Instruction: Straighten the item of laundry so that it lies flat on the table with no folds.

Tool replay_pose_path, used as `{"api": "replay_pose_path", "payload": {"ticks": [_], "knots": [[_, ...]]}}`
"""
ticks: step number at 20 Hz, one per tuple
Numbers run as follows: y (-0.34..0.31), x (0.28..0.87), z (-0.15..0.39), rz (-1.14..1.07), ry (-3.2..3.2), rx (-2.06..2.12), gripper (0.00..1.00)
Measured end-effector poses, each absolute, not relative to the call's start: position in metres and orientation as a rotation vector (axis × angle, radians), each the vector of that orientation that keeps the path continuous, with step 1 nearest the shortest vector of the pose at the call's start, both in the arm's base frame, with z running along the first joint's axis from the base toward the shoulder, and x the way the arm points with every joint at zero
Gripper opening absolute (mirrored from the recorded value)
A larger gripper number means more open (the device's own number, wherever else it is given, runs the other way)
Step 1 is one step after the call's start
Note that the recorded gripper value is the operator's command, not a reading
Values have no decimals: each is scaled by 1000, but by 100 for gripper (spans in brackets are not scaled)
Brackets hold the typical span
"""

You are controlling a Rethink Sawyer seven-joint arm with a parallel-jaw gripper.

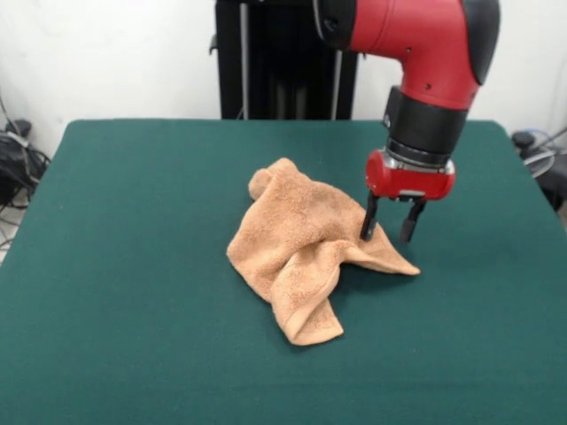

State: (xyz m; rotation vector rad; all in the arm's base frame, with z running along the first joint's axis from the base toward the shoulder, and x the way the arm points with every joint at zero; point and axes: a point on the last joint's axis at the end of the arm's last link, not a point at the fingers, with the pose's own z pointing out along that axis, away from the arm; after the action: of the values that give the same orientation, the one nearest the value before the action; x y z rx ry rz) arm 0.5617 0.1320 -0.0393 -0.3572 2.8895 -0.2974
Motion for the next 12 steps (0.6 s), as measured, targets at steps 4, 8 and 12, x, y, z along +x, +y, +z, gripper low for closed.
{"api": "replay_pose_path", "payload": {"ticks": [4, 8, 12], "knots": [[130, 553, -49, -302, 2908, -350, 100], [128, 547, -56, -307, 2920, -346, 100], [127, 548, -55, -318, 2905, -345, 100]]}}
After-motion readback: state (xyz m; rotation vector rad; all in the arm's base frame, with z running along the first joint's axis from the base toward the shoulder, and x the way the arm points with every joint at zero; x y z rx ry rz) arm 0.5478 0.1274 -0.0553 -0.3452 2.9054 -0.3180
